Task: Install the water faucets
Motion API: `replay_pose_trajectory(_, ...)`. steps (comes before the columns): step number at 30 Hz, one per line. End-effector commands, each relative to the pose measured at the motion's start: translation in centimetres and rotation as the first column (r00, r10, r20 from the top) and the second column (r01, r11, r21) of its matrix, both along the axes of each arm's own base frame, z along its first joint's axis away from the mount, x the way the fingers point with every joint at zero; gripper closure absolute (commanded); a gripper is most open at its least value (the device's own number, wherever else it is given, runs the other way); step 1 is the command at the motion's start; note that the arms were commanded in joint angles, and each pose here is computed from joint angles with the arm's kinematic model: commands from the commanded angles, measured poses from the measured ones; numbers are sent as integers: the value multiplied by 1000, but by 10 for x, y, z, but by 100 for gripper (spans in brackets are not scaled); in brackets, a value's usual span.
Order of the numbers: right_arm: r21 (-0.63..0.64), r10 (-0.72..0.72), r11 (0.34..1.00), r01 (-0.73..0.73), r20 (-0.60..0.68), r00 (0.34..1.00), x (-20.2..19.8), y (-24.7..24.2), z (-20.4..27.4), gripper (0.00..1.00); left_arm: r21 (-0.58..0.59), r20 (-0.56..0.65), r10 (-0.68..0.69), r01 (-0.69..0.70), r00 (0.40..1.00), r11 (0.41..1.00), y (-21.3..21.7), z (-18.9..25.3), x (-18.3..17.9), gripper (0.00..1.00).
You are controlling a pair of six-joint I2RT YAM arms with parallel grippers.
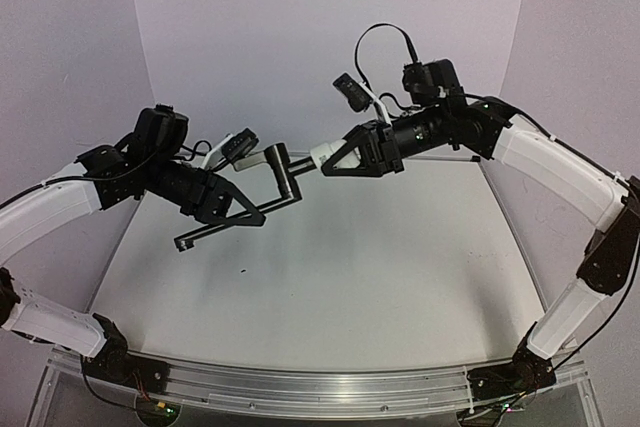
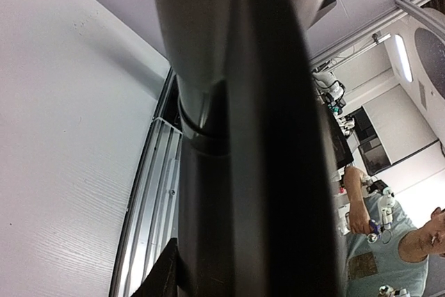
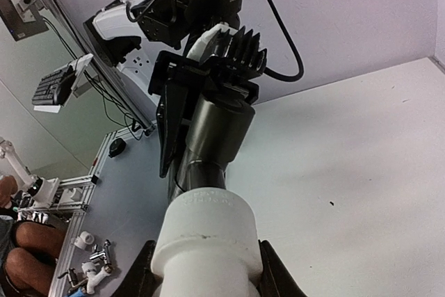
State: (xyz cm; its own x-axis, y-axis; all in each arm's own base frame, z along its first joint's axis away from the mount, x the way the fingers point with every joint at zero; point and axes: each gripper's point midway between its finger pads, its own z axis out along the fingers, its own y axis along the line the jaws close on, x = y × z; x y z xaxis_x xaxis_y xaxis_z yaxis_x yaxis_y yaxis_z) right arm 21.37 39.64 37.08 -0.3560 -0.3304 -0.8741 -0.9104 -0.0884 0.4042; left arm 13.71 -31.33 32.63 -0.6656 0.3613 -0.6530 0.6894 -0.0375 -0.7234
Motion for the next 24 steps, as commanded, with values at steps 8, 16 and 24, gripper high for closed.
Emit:
replay_pose_trajectory(8, 19, 55, 998, -52, -237, 970, -14, 16, -4, 100, -138, 271, 21, 17, 962, 990, -8, 48, 6, 100)
replay_pose_trajectory(16, 25, 31, 999, -23, -426, 904, -12, 21, -3, 100, -92, 322, 70, -42, 944, 995, -7, 44, 14, 100)
replay_pose_trajectory(24, 53, 80, 997, -61, -555, 828, -18, 22, -6, 100, -48, 355, 90, -78, 930, 996, -8, 34, 20, 100)
